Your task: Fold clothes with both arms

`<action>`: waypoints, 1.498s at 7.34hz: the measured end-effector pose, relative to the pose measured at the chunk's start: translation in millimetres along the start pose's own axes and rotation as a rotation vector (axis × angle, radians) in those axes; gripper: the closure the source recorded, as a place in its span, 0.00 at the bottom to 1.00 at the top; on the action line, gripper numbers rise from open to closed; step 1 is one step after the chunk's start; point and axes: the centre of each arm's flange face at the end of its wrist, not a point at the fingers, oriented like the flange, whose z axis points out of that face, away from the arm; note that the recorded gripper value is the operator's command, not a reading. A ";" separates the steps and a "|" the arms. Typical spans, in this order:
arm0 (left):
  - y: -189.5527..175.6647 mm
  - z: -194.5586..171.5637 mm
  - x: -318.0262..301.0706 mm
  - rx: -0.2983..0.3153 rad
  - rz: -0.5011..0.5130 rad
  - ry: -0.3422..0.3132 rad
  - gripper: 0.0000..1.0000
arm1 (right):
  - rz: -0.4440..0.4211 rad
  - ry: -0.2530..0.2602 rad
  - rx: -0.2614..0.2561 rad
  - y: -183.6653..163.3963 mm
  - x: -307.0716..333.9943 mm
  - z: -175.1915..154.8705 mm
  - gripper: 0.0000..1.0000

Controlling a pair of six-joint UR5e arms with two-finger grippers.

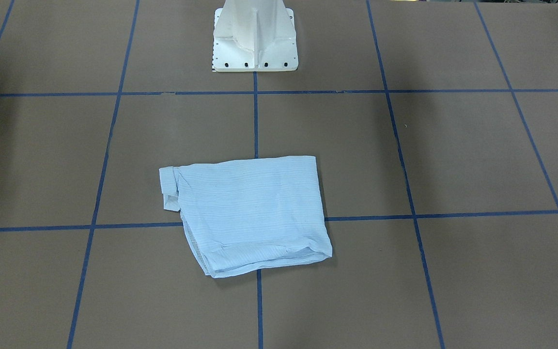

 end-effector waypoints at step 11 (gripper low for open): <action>-3.6 -4.3 4.5 0.014 0.015 0.002 0.00 | -0.026 -0.005 0.035 -3.6 -5.7 -7.1 0.00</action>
